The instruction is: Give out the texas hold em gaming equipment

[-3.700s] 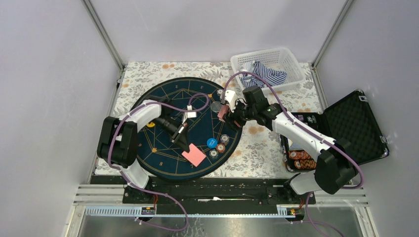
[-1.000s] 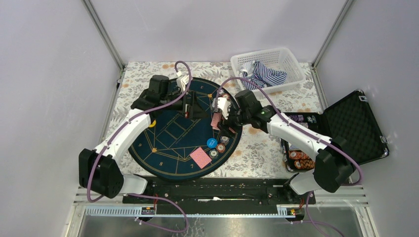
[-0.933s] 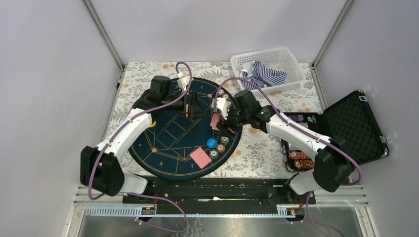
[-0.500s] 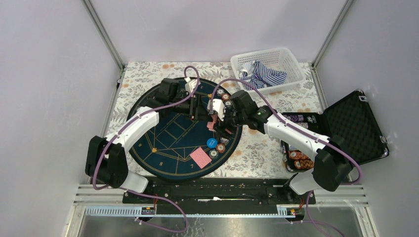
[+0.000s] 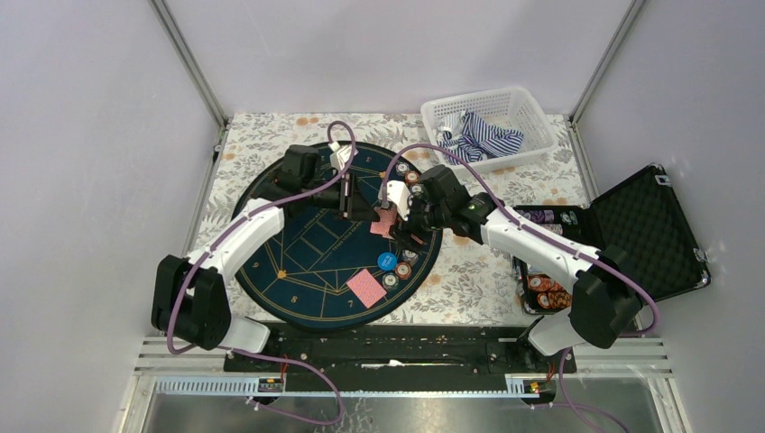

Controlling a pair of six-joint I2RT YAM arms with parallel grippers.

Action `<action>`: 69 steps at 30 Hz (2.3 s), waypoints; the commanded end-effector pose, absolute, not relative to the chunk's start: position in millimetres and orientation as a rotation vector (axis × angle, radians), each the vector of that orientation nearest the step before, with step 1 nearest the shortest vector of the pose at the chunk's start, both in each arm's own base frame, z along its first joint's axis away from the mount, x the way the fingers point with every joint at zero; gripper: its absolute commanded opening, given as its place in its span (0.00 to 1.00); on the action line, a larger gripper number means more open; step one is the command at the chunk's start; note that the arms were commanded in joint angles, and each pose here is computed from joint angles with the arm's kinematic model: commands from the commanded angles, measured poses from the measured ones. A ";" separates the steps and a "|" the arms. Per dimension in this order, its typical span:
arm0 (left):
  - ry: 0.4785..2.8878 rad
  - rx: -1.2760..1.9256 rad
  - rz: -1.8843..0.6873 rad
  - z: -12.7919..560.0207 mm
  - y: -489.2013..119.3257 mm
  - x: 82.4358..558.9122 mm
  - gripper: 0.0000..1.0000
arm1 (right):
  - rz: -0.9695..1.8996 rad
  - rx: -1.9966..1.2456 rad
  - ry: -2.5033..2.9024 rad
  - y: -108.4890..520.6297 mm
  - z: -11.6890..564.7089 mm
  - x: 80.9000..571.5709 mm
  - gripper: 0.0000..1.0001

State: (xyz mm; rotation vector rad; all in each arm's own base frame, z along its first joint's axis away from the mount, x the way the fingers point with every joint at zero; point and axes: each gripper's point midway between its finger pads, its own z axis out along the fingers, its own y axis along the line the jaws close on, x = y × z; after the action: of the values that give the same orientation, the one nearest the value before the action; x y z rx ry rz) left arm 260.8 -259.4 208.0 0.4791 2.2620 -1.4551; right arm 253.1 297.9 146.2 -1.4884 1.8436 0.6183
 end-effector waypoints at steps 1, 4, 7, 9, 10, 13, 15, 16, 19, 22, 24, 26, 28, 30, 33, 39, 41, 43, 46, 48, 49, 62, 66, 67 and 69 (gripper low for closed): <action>2.184 0.512 -1.432 223.1 -254.0 262.8 0.28 | 0.627 -1.467 1.715 311.4 178.2 259.1 0.00; 2.144 0.554 -1.465 232.0 -255.4 257.5 0.30 | 0.626 -1.467 1.719 311.3 177.0 259.5 0.00; 2.125 0.583 -1.517 237.3 -258.9 251.1 0.43 | 0.629 -1.471 1.725 311.7 174.7 259.5 0.00; 2.129 0.589 -1.511 235.9 -260.7 251.0 0.47 | 0.631 -1.470 1.727 312.2 174.6 259.9 0.00; 2.137 0.588 -1.503 233.7 -261.3 251.7 0.48 | 0.632 -1.468 1.727 312.9 175.4 260.3 0.00; 2.175 0.574 -1.459 224.3 -259.9 256.8 0.43 | 0.634 -1.467 1.728 313.7 176.1 260.7 0.00; 2.198 0.568 -1.423 221.0 -256.8 260.2 0.36 | 0.629 -1.466 1.728 313.1 176.2 261.2 0.00; 2.200 0.564 -1.416 220.4 -254.4 261.2 0.29 | 0.627 -1.466 1.728 312.9 175.7 261.2 0.00; 2.198 0.543 -1.388 220.2 -247.0 264.5 0.13 | 0.622 -1.460 1.727 311.9 175.4 261.3 0.00; 2.193 0.527 -1.377 220.5 -240.1 264.8 0.01 | 0.619 -1.458 1.729 311.4 174.8 261.7 0.00; 2.188 0.513 -1.372 221.9 -234.6 265.6 0.00 | 0.615 -1.459 1.732 310.9 173.8 262.0 0.00; 2.187 0.494 -1.365 222.7 -227.8 267.5 0.00 | 0.612 -1.458 1.730 310.8 173.8 262.4 0.00; 2.192 0.472 -1.360 222.3 -219.5 268.7 0.00 | 0.605 -1.456 1.733 310.1 172.7 263.1 0.00; 2.189 0.464 -1.328 223.4 -210.6 269.6 0.00 | 0.603 -1.456 1.735 309.5 171.7 263.1 0.00; 2.177 0.473 -1.255 225.1 -199.0 268.0 0.00 | 0.603 -1.456 1.739 309.3 170.6 262.9 0.00; 2.239 0.390 -1.149 215.4 -151.3 266.7 0.00 | 0.611 -1.456 1.739 309.8 171.2 261.9 0.00; 2.284 0.401 -1.105 205.4 -131.8 262.8 0.00 | 0.611 -1.456 1.742 309.7 170.7 261.7 0.00; 2.331 0.394 -1.077 195.5 -112.5 258.0 0.00 | 0.612 -1.457 1.744 309.7 170.0 261.8 0.00; 2.389 0.374 -1.030 183.4 -83.0 250.7 0.00 | 0.614 -1.460 1.745 310.1 169.3 261.7 0.00; 2.402 0.358 -0.991 177.3 -63.4 248.0 0.00 | 0.614 -1.459 1.748 310.2 168.8 261.8 0.00; 2.410 0.338 -0.963 174.8 -50.9 247.1 0.00 | 0.615 -1.458 1.748 310.3 169.1 261.9 0.00; 2.554 0.444 -0.857 119.3 29.5 209.3 0.00 | 0.608 -1.457 1.750 309.2 166.4 262.1 0.00; 2.579 0.396 -0.783 95.0 48.2 214.4 0.00 | 0.612 -1.462 1.755 309.7 164.4 261.8 0.00; 2.582 0.374 -0.781 91.1 53.0 216.8 0.00 | 0.613 -1.462 1.756 309.7 164.5 261.6 0.00; 2.589 0.343 -0.792 84.0 60.7 221.5 0.00 | 0.615 -1.461 1.756 309.7 165.2 261.3 0.00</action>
State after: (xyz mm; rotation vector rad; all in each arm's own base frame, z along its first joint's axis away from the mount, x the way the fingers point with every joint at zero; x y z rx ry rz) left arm 209.9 38.0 101.1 0.3057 2.5993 -0.8631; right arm 255.6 298.1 147.0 -1.4813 1.8395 0.6071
